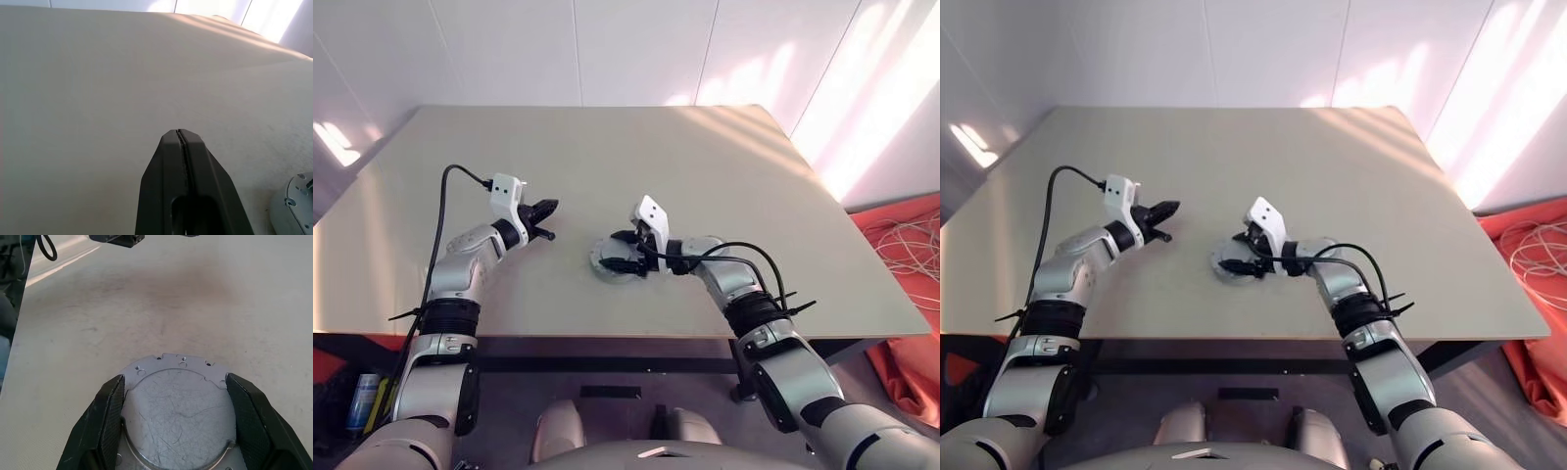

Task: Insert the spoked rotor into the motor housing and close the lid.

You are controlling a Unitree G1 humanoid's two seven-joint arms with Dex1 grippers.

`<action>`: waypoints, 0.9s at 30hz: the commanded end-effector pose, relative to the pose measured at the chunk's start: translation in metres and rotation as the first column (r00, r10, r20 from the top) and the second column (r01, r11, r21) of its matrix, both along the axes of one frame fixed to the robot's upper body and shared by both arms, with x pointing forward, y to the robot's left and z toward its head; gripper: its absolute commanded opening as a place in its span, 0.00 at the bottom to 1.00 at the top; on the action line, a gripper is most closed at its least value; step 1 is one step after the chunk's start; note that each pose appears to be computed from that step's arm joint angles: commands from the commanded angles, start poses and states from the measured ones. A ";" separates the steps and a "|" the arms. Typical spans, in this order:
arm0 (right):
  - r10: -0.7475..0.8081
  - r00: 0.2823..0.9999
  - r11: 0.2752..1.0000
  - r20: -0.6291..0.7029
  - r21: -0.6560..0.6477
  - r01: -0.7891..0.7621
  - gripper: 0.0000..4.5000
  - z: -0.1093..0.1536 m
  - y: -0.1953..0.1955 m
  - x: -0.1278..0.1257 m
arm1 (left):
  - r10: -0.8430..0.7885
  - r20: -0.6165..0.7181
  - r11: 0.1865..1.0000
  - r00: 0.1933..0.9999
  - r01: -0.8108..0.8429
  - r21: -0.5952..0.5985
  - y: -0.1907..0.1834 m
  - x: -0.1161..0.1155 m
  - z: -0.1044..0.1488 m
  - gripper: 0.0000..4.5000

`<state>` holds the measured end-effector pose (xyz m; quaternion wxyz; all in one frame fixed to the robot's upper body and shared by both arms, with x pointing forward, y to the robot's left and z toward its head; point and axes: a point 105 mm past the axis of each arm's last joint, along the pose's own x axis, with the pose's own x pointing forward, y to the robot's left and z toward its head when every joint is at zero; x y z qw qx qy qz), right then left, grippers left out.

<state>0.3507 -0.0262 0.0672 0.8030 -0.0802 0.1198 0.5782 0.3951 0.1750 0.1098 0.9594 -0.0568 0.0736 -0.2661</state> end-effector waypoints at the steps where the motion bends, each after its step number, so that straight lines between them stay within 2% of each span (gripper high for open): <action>1: 0.017 0.996 1.000 -0.093 -0.015 -0.018 0.70 -0.015 -0.005 -0.011 | -0.008 0.064 1.000 0.998 0.007 0.007 -0.002 0.004 0.018 0.00; 18: -0.047 0.999 0.982 -0.011 -0.182 0.044 0.70 -0.045 -0.013 -0.005 | 0.000 0.067 1.000 0.998 -0.001 0.008 0.000 0.003 0.018 0.00; 27: -0.044 0.999 0.981 -0.026 -0.189 0.039 0.70 -0.051 -0.013 -0.007 | -0.003 0.065 1.000 0.998 0.002 0.009 -0.001 0.004 0.018 0.00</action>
